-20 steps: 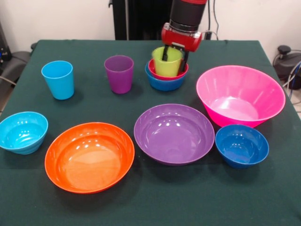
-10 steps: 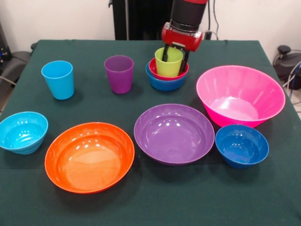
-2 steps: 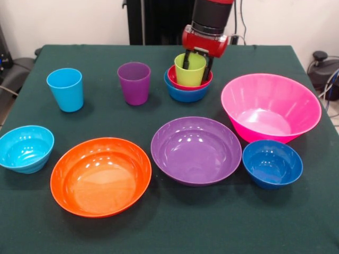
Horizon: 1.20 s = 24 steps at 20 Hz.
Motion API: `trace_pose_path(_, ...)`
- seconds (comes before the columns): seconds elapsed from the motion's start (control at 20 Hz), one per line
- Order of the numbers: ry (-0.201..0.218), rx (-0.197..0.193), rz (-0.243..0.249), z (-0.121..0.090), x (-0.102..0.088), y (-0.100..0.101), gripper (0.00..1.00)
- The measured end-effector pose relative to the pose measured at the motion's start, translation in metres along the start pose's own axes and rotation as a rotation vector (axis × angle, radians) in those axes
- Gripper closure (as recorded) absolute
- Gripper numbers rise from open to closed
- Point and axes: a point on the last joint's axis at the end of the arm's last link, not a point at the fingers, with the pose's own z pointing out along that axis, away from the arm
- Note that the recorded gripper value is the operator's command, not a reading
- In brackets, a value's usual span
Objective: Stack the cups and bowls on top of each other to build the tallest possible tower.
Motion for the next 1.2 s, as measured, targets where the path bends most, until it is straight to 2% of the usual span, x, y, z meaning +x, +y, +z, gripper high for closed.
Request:
trace_pose_path(0.25,-0.009,-0.039,0.062,-0.033,-0.034,0.001,0.0)
trace_pose_path(0.3,-0.007,-0.049,0.098,-0.055,-0.055,-0.001,0.0)
trace_pose_path(0.45,0.0,-0.055,0.133,-0.075,-0.075,-0.004,0.0)
trace_pose_path(0.5,0.008,-0.066,0.166,-0.093,-0.092,-0.005,0.0)
trace_pose_path(0.75,0.004,-0.092,0.22,-0.127,-0.121,-0.008,0.0)
trace_pose_path(1.0,-0.027,-0.114,0.221,-0.143,-0.134,-0.004,0.0)
trace_pose_path(1.2,-0.024,-0.115,0.217,-0.137,-0.137,0.0,0.0)
